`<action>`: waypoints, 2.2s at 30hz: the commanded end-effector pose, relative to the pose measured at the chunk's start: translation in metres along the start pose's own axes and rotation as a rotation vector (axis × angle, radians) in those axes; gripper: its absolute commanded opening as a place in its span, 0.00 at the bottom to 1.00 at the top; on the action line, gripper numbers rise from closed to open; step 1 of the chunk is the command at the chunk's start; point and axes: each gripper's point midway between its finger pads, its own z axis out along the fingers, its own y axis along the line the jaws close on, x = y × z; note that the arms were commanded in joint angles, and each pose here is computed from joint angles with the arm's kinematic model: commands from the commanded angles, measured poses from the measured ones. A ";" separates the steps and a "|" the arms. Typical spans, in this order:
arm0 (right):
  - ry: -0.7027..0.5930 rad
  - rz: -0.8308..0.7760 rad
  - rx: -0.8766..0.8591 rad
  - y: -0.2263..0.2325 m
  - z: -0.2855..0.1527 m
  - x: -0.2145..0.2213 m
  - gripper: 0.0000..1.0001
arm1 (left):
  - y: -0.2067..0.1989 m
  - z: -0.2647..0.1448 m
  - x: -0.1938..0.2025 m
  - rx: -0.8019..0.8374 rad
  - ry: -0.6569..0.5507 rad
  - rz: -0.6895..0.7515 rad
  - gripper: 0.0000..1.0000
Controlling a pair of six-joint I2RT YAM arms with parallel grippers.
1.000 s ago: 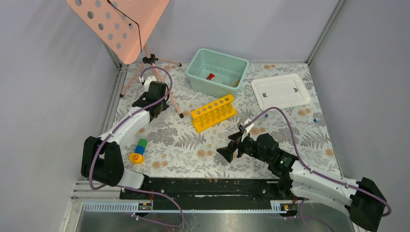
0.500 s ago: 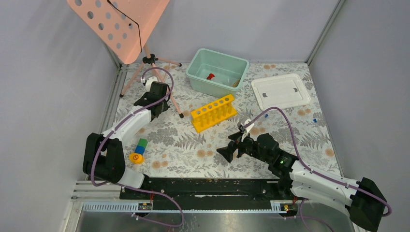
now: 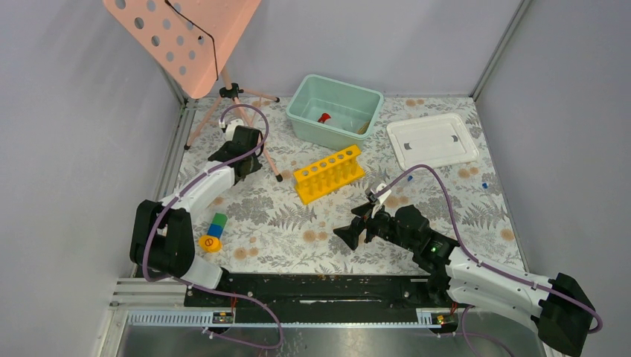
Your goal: Organize the chemistry lab equipment
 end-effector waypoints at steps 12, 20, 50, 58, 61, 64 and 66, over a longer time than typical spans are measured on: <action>-0.020 0.014 0.063 -0.008 0.001 -0.007 0.99 | -0.008 -0.034 -0.038 0.064 -0.074 -0.050 0.39; -0.005 0.227 0.481 -0.062 -0.027 -0.019 1.00 | -0.026 -0.099 -0.053 0.299 -0.095 -0.040 0.56; 0.156 0.755 1.261 -0.264 -0.071 0.012 0.42 | -0.013 -0.184 0.025 0.651 -0.017 0.177 0.99; 0.174 0.792 1.208 -0.276 -0.049 0.021 0.41 | -0.006 -0.182 0.021 0.605 -0.029 0.172 0.99; 0.187 0.807 1.217 -0.279 -0.047 0.026 0.41 | -0.001 -0.180 0.018 0.570 -0.047 0.164 0.99; 0.202 0.816 1.234 -0.285 -0.048 0.032 0.41 | 0.001 -0.178 0.017 0.553 -0.048 0.161 0.99; 0.214 0.826 1.235 -0.287 -0.047 0.035 0.41 | 0.002 -0.177 0.018 0.548 -0.043 0.159 0.99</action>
